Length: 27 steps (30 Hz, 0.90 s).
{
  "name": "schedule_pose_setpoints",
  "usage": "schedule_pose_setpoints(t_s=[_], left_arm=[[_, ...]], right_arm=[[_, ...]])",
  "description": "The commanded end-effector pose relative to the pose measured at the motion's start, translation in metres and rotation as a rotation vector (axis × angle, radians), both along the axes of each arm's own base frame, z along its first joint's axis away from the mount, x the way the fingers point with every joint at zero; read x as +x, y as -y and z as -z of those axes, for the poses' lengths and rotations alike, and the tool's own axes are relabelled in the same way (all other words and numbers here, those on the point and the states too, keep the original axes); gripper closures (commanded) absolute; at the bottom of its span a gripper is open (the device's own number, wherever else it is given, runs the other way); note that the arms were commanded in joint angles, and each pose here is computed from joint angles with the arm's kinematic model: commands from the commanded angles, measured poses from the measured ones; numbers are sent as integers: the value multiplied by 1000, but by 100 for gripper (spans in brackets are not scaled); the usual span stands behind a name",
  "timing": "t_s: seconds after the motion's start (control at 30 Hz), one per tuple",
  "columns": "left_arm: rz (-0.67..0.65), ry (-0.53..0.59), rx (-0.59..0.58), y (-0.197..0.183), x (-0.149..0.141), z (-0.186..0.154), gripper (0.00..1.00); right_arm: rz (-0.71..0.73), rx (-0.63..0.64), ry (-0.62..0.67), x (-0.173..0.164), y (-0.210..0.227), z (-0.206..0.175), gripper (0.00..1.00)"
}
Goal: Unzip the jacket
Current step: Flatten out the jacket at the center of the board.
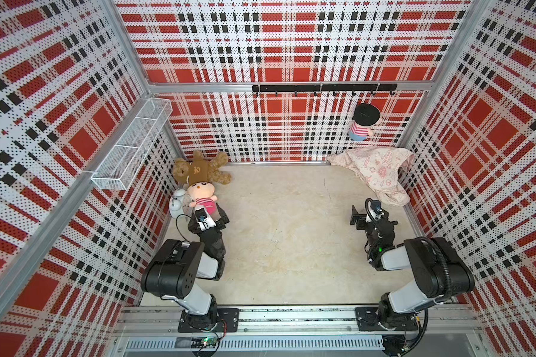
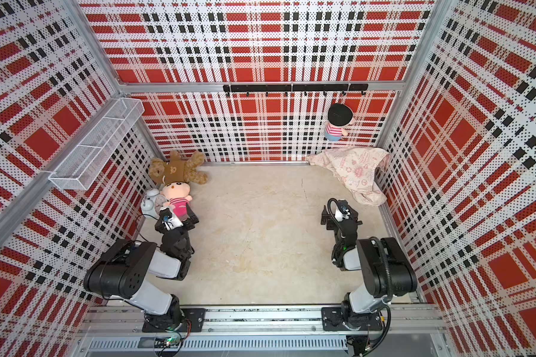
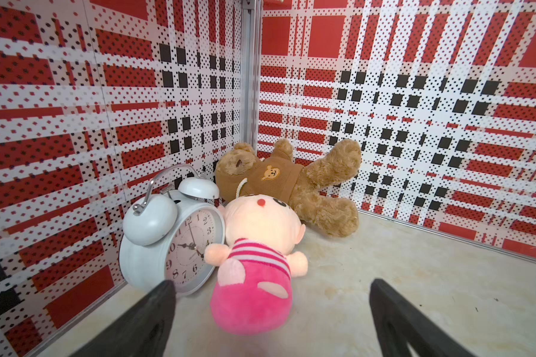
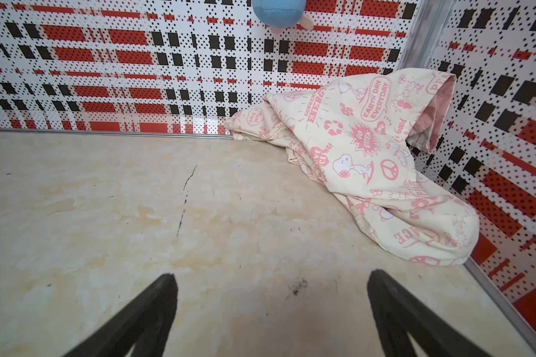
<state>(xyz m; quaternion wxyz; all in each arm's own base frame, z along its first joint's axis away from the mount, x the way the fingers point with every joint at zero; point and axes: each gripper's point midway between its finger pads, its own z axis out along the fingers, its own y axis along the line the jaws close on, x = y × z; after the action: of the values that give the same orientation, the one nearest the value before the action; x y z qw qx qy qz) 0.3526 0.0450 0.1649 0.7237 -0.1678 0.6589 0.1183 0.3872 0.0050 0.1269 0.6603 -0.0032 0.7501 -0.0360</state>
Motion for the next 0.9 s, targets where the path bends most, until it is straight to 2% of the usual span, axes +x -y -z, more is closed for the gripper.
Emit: schedule_pose_setpoints(t_s=[0.0, 0.87], left_arm=[[-5, 2, 8, 0, -2, 0, 2], [-5, 0, 10, 0, -2, 1, 2]], right_arm=[[-3, 1, 16, 1, 1, -4, 0], [3, 14, 6, 4, 3, -3, 0]])
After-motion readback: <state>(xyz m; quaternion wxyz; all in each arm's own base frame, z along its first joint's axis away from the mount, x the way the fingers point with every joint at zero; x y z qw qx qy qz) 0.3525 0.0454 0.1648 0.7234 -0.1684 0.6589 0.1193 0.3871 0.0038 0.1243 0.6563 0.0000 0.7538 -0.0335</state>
